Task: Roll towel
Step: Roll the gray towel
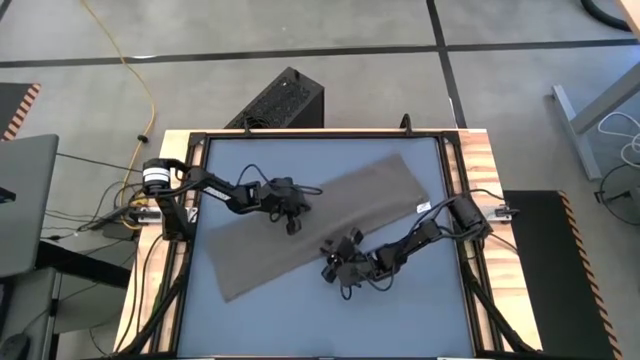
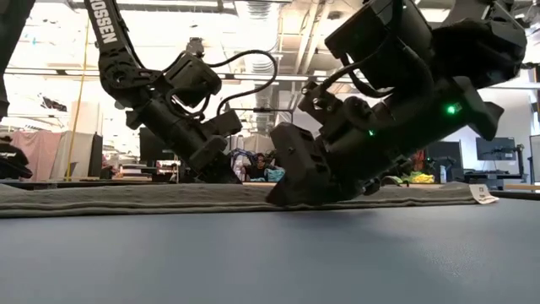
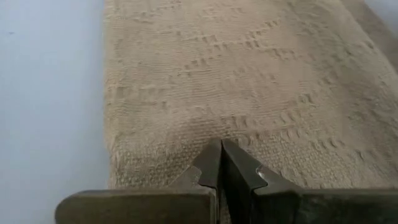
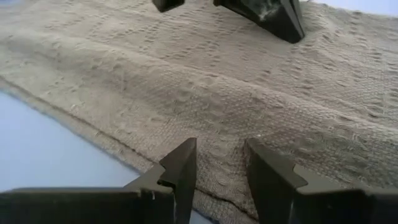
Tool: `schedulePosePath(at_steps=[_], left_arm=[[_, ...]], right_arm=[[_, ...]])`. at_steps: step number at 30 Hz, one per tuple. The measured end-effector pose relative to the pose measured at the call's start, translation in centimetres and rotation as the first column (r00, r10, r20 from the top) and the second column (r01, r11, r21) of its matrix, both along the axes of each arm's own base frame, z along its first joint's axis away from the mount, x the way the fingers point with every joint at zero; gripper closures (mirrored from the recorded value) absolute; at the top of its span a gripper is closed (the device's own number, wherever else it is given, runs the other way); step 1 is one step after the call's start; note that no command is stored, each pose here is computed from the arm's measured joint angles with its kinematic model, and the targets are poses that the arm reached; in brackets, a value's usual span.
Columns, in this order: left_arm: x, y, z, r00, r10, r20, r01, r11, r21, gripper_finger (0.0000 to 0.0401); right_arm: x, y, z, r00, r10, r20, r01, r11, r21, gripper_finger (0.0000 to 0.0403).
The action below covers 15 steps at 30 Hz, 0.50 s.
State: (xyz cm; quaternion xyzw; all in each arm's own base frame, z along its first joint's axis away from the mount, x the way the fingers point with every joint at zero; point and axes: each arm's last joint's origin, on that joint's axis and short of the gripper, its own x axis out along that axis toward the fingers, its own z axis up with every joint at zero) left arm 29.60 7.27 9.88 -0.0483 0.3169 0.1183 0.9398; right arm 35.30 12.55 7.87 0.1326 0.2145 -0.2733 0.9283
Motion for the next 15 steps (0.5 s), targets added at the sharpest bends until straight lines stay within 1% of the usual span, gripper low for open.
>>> schedulePosePath(at_steps=[4, 8, 15], left_arm=[[-0.20, 0.31, -0.15, 1.000, 0.012, -0.018, -0.012, 1.000, -0.005, 0.0401], [-0.26, 0.50, -0.17, 1.000, 0.022, -0.021, -0.022, 1.000, -0.004, 0.0401], [-0.57, 0.69, -0.10, 0.996, 0.073, -0.056, -0.071, 0.997, 0.029, 0.0401]], right_arm=[[-0.05, 0.72, -0.04, 1.000, 0.009, 0.002, -0.009, 1.000, -0.012, 0.0245], [-0.08, 0.75, -0.08, 1.000, 0.012, -0.003, -0.012, 1.000, -0.014, 0.0245], [-0.10, 0.74, -0.11, 1.000, 0.011, -0.006, -0.011, 1.000, -0.016, 0.0245]])
